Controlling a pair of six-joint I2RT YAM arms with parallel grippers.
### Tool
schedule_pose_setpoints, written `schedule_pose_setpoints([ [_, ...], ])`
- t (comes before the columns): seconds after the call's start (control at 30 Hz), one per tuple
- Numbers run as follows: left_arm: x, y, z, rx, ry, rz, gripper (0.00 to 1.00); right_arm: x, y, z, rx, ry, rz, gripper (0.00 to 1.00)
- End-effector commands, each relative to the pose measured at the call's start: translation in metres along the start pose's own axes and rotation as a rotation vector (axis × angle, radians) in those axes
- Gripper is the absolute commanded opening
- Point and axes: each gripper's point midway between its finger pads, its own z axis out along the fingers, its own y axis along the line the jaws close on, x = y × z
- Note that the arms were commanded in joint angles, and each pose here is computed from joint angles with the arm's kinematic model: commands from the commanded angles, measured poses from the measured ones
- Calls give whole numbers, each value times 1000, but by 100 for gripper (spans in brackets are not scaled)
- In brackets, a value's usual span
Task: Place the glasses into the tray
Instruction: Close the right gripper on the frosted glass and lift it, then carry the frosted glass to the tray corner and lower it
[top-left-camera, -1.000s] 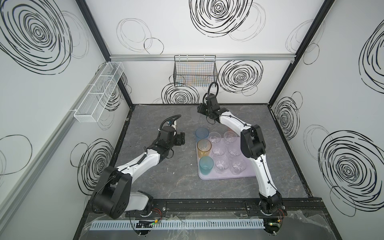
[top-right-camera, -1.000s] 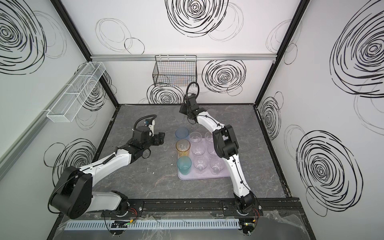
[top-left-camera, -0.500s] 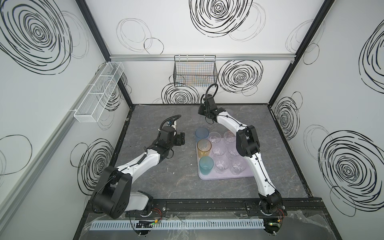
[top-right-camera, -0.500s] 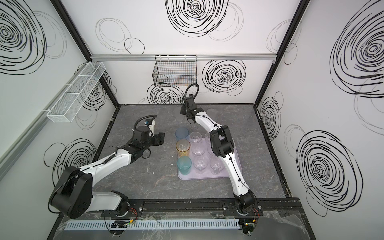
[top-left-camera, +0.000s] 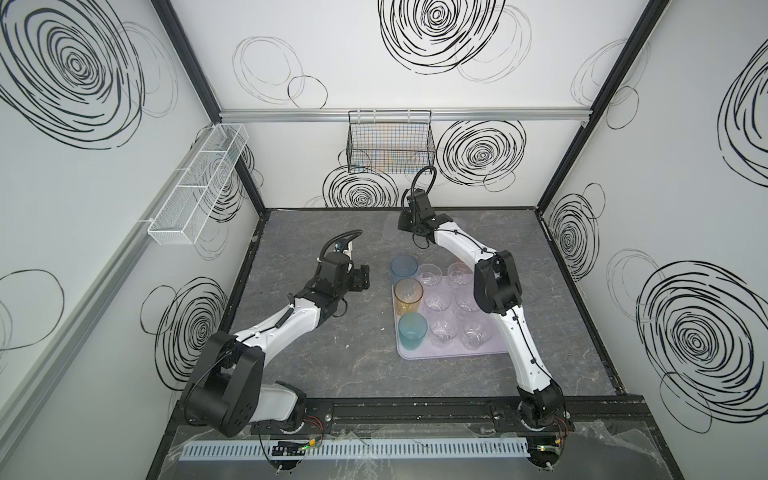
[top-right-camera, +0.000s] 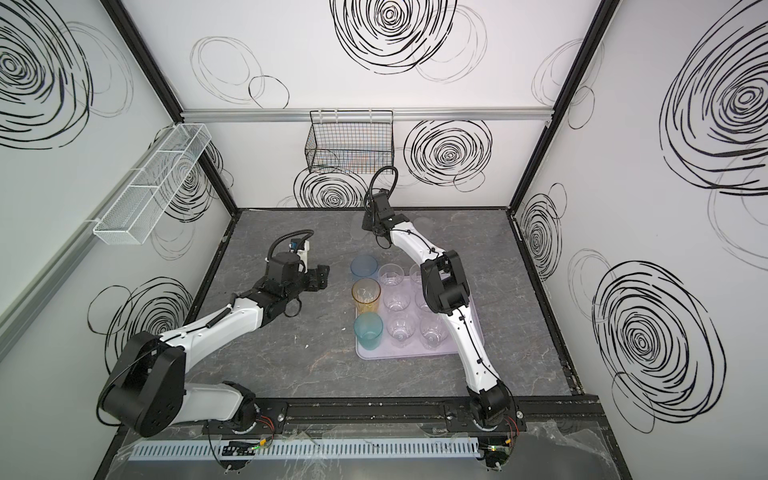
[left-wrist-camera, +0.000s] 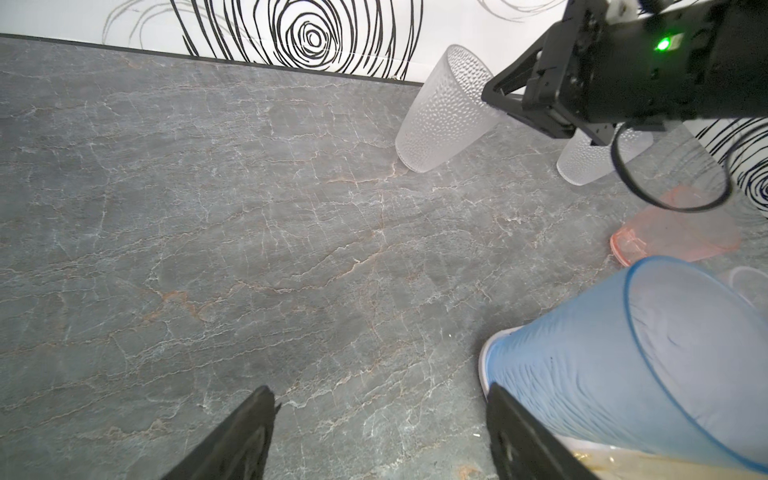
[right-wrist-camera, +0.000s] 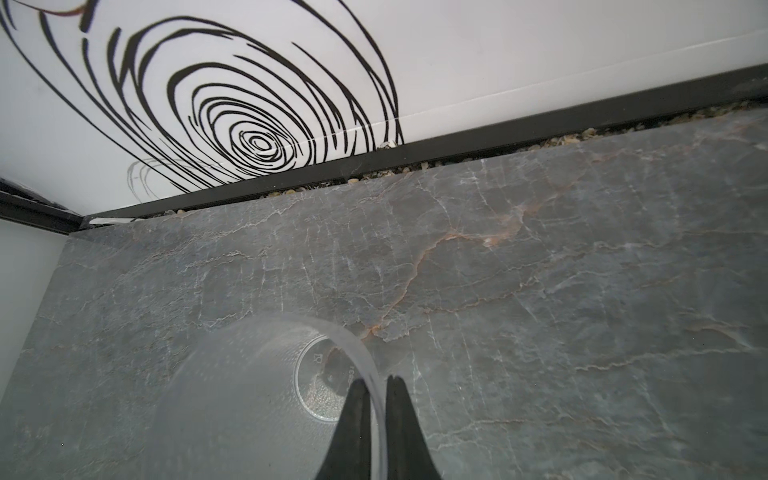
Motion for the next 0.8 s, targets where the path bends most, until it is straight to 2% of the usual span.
schedule_pose_setpoints([
  [0.0,-10,1,-3,-10,-48,-9,83,-57,40,-71,-86,-119,-17,0],
  [0.1,-17,-5,-10,-5,-71,-15,83,-70,43,-102,-101,-153,-23,0],
  [0.2,-40,-13,-25,6,-120,-21,83,-73,38,-131,-105,-152,-18,0],
  [0.37,-76,-42,-54,44,-175,20,83,-73,-3,-195,-67,-163,7,0],
  [0.5,-88,-84,-80,90,-232,106,83,-76,-66,-258,31,-206,38,0],
  [0.57,-88,-108,-92,122,-260,150,82,-70,-111,-286,122,-210,63,0],
  [0.77,-64,-177,-106,283,-253,315,82,-24,-223,-339,334,-155,157,0],
])
